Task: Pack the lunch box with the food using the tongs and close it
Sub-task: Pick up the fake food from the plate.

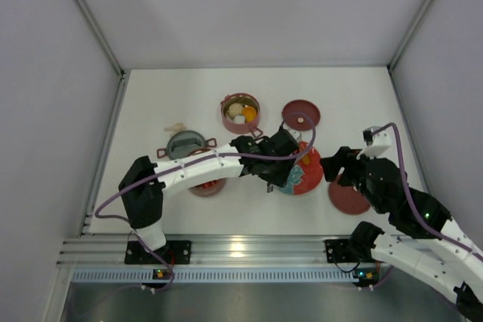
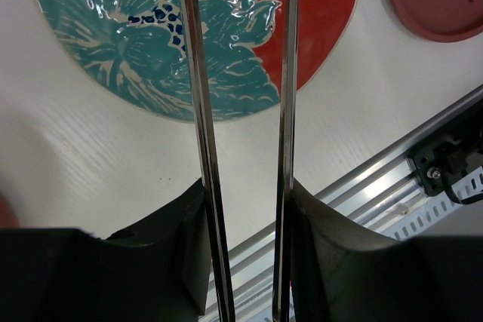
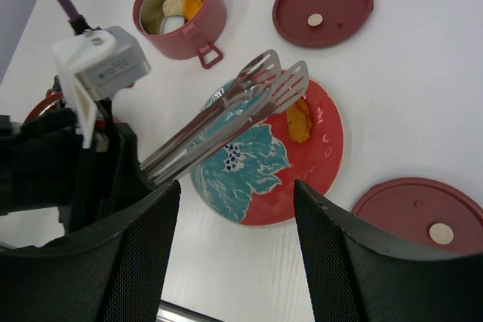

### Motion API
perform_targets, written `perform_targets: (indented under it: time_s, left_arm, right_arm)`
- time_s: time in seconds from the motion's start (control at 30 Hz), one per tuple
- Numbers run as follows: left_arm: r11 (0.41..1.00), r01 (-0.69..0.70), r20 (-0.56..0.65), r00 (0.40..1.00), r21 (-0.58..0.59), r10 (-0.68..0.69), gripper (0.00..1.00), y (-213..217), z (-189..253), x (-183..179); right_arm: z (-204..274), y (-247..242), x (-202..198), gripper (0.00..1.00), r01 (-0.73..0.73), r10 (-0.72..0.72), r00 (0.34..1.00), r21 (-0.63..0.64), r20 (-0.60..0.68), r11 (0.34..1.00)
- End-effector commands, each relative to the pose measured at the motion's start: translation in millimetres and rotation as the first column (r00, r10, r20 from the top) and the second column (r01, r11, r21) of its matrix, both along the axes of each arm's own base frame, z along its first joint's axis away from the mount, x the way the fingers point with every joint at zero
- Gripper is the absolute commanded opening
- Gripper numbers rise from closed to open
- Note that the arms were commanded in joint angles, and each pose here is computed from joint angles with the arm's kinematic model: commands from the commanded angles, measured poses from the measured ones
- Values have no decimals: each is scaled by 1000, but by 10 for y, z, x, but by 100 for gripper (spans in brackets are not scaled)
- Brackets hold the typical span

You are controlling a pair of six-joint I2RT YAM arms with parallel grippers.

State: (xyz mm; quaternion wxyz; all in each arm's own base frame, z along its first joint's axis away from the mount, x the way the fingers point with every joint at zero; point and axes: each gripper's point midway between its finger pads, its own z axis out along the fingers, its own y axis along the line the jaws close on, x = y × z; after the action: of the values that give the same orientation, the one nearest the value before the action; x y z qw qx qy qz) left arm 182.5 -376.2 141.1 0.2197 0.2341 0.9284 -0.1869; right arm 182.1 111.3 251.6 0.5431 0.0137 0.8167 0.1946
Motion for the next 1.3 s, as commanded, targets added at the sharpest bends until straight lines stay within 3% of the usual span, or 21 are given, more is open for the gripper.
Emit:
perform_targets:
  time_s: [0.0,0.33,1.27]
  left_arm:
    - [997,14,19,1000,-82,-13,43,-293,89,94]
    - [999,26,-22,999,-19,-26,43,-337,-293,15]
    - [999,19,-13,1000,31,-18,45,-84,-336,-150]
  right_arm:
    - [112,-90,-51,61,12,-12,1000,-5,14,1000]
    - [97,-25,-20,62,-2,2,1000,-13,10,1000]
    - [178,65,25,61,-24,24,1000,-19,9,1000]
